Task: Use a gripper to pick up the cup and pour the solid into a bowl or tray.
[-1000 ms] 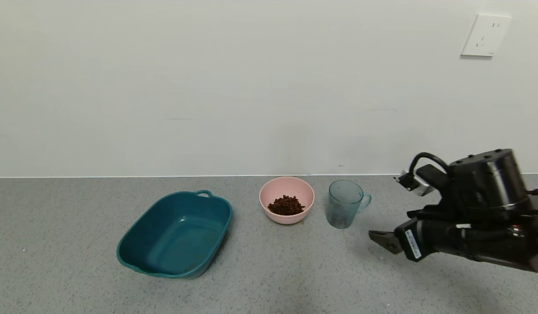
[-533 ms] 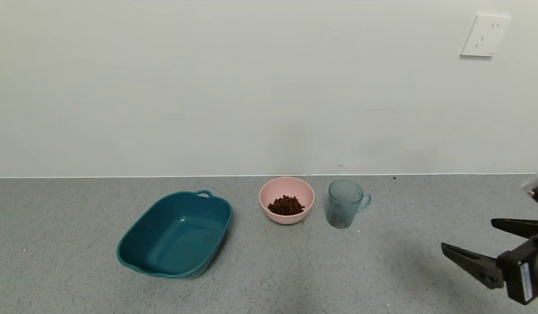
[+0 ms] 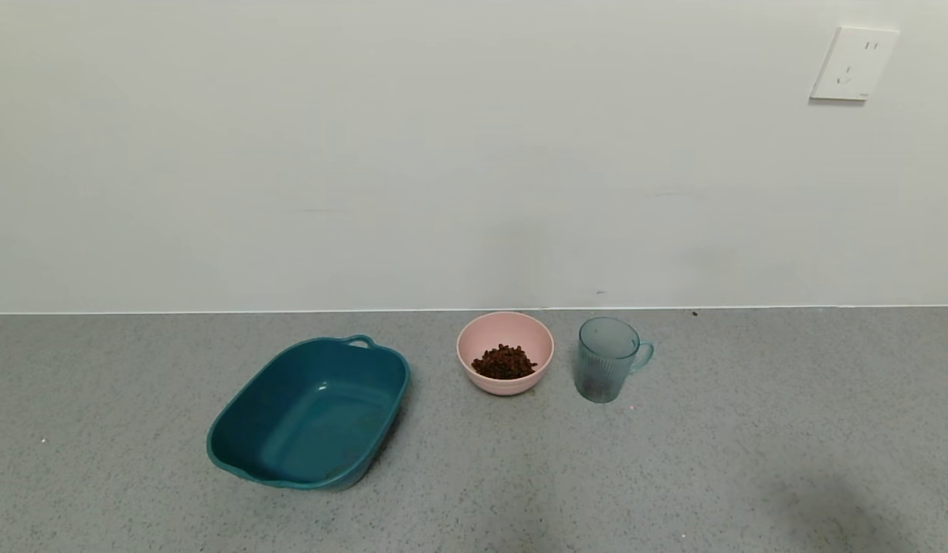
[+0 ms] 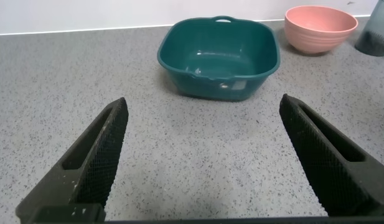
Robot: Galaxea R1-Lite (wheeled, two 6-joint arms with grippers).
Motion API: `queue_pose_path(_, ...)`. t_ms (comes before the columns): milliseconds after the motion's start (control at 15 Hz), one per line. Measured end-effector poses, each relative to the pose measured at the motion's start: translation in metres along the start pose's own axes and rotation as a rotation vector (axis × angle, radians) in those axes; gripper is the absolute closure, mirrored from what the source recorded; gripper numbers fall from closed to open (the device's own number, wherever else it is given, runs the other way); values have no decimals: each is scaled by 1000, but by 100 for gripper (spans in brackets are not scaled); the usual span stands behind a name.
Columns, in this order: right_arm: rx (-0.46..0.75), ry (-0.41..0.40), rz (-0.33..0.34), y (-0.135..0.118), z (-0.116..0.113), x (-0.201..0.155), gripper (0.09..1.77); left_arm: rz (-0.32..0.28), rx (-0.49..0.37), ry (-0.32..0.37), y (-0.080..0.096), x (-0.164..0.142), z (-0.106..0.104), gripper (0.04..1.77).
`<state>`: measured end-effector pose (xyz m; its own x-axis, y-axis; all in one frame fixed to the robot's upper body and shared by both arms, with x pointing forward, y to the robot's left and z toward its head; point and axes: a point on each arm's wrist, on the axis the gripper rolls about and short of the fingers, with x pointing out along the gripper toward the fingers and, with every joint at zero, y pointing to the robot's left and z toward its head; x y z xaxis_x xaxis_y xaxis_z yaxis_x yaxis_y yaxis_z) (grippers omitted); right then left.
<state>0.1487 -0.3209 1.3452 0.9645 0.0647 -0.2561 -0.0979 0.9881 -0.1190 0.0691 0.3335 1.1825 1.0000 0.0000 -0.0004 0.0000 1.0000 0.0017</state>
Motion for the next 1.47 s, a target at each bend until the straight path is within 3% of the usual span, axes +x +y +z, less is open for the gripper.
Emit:
queue_pose_path(400, 45, -73, -126, -11, -24, -37, 16, 0, 0, 0, 0, 0, 0, 6)
queue_pose_path(667, 31, -106, -68, -5, -46, -59, 16, 0, 0, 0, 0, 0, 0, 6)
queue_pose_path(1067, 35, -176, -60, 1, -88, -66, 16, 0, 0, 0, 0, 0, 0, 6)
queue_pose_path(1267, 49, -274, -64, 3, -107, -57, 16, 0, 0, 0, 0, 0, 0, 6)
queue_pose_path(1467, 55, -322, -76, 5, -126, -50, 16, 0, 0, 0, 0, 0, 0, 6)
